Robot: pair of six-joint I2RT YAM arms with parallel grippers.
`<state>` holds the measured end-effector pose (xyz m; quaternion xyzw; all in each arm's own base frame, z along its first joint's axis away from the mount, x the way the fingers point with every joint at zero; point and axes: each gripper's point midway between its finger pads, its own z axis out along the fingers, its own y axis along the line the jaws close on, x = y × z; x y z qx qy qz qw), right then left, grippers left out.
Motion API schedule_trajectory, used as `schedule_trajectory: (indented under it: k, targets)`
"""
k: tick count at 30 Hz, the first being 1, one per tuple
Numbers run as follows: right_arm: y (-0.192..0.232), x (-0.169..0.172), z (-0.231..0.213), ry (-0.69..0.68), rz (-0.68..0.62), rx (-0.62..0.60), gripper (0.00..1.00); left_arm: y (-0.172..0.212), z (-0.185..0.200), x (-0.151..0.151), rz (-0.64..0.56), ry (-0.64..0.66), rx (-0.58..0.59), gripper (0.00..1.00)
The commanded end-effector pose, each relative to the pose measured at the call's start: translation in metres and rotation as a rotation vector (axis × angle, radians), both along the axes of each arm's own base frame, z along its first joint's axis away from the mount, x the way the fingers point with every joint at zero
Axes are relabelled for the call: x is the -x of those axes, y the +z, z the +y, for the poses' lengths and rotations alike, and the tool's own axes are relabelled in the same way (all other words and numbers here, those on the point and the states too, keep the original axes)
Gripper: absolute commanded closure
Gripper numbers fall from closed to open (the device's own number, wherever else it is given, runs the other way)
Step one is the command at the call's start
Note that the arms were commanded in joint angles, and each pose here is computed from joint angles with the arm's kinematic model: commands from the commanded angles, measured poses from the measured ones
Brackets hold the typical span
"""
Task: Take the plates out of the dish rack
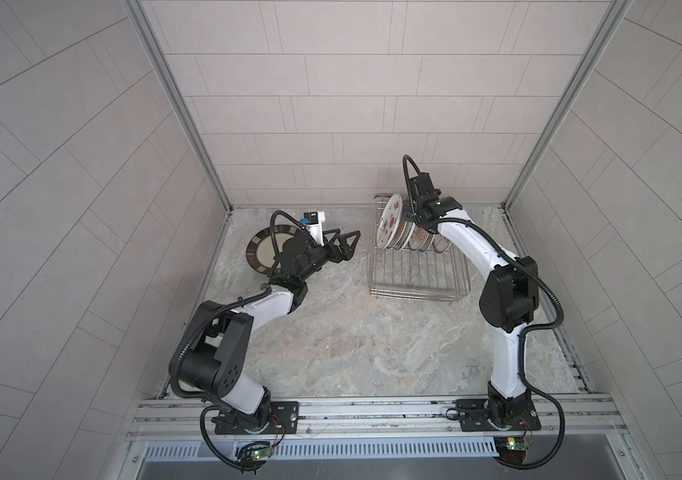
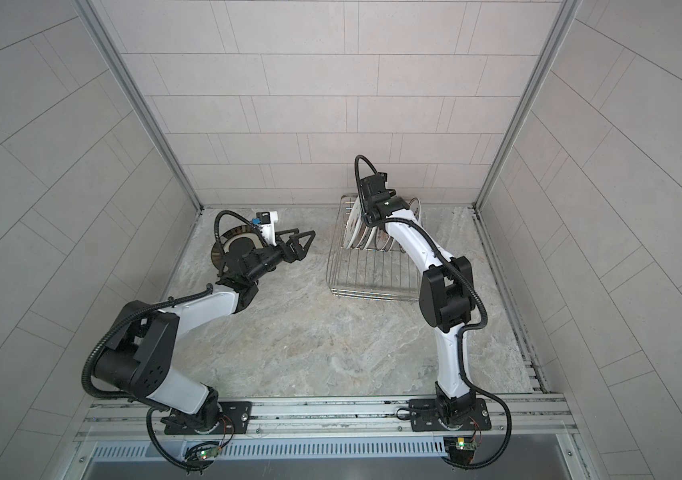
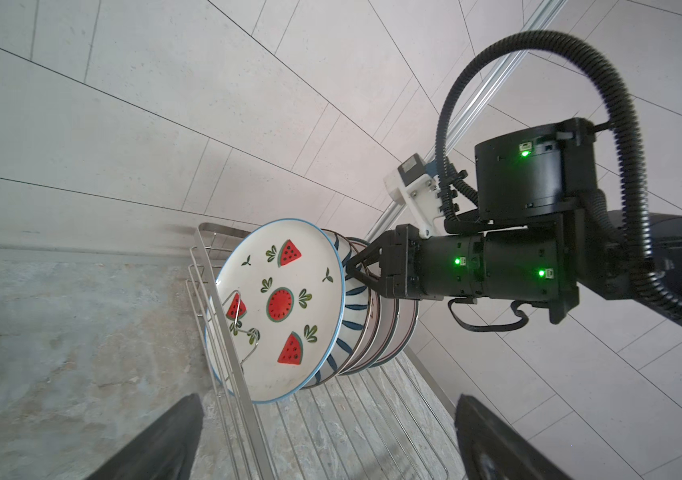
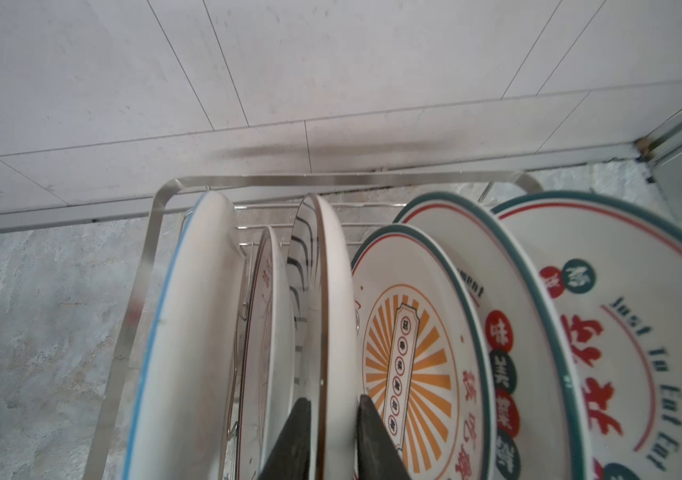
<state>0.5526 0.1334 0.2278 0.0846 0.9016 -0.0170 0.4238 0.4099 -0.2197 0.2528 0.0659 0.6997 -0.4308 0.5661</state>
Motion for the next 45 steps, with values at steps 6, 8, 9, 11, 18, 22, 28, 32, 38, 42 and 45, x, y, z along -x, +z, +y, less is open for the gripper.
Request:
schedule_trajectory:
  k: [6,8,9,11,18,22,28,32,38,42,45]
  targets:
    - [-0.011,-0.005,-0.003,-0.05,0.041,0.074,0.75,-0.006,0.011,0.01,0.007,0.046,-0.048,0.0]
    - [-0.014,-0.004,-0.004,-0.059,0.047,0.081,0.75,-0.007,0.014,0.012,0.01,0.06,-0.053,0.0]
    - [-0.013,-0.004,-0.006,-0.064,0.048,0.086,0.75,-0.009,0.016,0.013,0.013,0.067,-0.057,0.0]
    - [-0.01,-0.003,-0.01,-0.08,0.042,0.105,0.75,-0.009,0.019,0.015,0.013,0.079,-0.063,0.0]
    - [0.016,0.006,-0.012,-0.062,-0.005,0.13,0.69,-0.007,0.02,0.017,0.006,0.086,-0.058,0.0]
    - [0.019,0.013,-0.019,-0.082,0.0,0.156,0.69,-0.005,0.013,0.015,0.004,0.058,-0.035,0.0]
    - [0.002,0.011,-0.02,-0.078,0.04,0.168,0.68,-0.01,0.006,0.017,0.012,0.041,-0.031,0.0]
    - [0.001,0.009,-0.022,-0.09,0.038,0.172,0.62,-0.015,-0.001,0.019,0.021,0.027,-0.036,0.01]
    - [0.028,0.017,-0.021,-0.073,-0.019,0.159,0.56,-0.015,-0.007,0.02,0.019,0.022,-0.045,0.02]
    - [0.039,0.024,-0.028,-0.091,-0.044,0.173,0.63,-0.016,-0.008,0.021,0.019,0.02,-0.045,0.02]
    - [0.039,0.025,-0.028,-0.085,-0.043,0.172,0.65,-0.017,-0.008,0.022,0.023,0.021,-0.046,0.02]
